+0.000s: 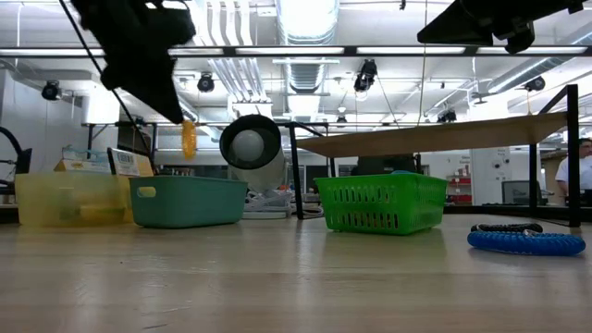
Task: Pick & Place Office Desk Supplies
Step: Put the yellow spring keychain into the blue bin
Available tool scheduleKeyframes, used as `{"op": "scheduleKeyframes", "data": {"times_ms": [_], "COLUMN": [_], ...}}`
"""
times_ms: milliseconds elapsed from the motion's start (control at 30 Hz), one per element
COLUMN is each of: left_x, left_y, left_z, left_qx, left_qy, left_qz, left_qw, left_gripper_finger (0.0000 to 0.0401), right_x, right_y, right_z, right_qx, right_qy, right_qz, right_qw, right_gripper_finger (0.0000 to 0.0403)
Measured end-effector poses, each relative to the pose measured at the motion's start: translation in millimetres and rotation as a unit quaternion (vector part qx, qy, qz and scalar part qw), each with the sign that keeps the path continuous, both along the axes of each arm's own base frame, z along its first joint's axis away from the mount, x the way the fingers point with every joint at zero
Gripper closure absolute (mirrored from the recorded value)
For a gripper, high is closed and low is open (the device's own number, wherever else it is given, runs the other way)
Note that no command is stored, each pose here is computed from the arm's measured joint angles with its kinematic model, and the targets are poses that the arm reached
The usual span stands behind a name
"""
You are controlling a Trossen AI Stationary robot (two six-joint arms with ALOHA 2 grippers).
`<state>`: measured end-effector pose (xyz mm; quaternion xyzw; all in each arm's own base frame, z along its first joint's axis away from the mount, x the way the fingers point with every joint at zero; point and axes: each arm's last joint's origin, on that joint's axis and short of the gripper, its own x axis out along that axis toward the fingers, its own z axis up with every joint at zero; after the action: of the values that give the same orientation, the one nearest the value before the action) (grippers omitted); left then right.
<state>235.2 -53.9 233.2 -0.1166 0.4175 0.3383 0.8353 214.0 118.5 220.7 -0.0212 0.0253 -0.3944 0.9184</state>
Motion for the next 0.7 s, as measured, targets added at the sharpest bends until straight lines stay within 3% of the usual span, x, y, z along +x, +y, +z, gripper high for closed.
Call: {"op": "scheduleKeyframes", "data": {"times_ms": [333, 700], "left_x": [12.3, 27.8], "left_y": [49.0, 48.5], "left_z": [-12.2, -36.3], "left_qx": [-0.075, -0.108], "left_qy": [0.045, 0.077], "left_qz": [0.064, 0.057], "left_qw": [0.994, 0.989], "left_gripper_finger": [0.0400, 0.0400], "right_x": [0.0, 0.0], "right_y": [0.0, -0.1], "right_z": [0.0, 0.0], "right_qx": [0.000, 0.000], "right_qy": [0.000, 0.000], "right_qz": [0.000, 0.000], "right_qw": [1.000, 1.000], "right_gripper_finger": [0.0394, 0.0394]}}
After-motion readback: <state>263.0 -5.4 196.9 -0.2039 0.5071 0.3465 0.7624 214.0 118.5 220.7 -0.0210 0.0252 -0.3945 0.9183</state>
